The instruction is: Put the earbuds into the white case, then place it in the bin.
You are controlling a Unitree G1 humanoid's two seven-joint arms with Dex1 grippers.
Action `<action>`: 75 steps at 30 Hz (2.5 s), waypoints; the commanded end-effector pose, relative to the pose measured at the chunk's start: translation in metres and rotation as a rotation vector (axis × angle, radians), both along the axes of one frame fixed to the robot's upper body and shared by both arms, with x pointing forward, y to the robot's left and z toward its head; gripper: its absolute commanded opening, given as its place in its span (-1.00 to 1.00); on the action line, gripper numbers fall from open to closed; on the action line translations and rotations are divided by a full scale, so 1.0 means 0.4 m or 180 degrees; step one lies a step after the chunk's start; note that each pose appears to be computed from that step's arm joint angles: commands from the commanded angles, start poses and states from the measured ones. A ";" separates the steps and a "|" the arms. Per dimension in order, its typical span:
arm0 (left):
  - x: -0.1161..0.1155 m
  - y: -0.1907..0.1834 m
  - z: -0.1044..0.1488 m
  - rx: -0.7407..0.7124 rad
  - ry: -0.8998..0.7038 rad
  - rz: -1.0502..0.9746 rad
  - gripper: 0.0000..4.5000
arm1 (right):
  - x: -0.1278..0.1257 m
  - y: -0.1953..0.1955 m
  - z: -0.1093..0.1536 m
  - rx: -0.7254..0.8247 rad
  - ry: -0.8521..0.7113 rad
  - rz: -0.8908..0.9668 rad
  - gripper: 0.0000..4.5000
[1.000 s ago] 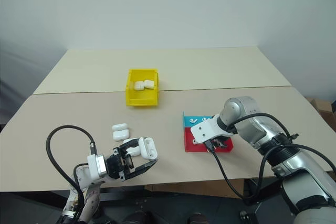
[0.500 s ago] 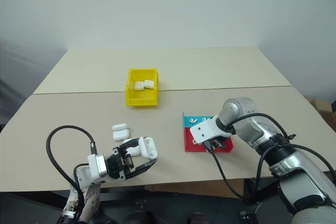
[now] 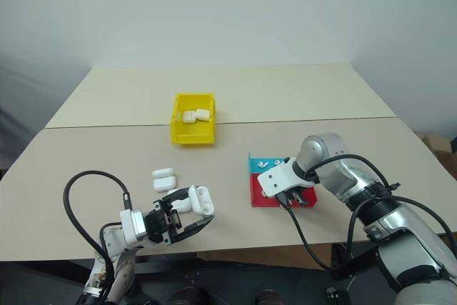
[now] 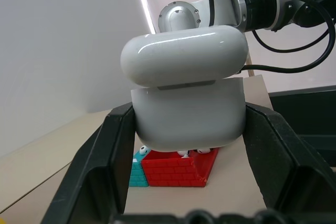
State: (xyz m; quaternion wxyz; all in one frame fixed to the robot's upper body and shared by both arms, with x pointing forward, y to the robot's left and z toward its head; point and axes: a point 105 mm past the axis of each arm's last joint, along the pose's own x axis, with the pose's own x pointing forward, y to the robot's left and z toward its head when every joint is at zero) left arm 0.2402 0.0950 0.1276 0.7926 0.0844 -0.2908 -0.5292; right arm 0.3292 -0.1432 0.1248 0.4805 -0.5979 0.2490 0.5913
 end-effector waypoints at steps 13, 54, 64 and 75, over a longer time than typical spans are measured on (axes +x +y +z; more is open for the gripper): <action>0.001 -0.039 0.072 -0.0409 -0.0099 -0.0158 0.24 | -0.059 -0.010 0.225 0.1118 -0.0346 -0.0415 -0.52; -0.014 -0.132 0.252 -0.0819 -0.0089 -0.1226 0.24 | -0.243 0.136 0.413 0.4907 0.0224 0.0618 -0.52; -0.015 -0.131 0.249 -0.0812 -0.0092 -0.1230 0.24 | -0.232 0.136 0.385 0.4791 0.0221 0.0514 -0.52; -0.015 -0.134 0.248 -0.0794 -0.0095 -0.1229 0.24 | -0.228 0.139 0.372 0.4705 0.0167 0.0508 -0.52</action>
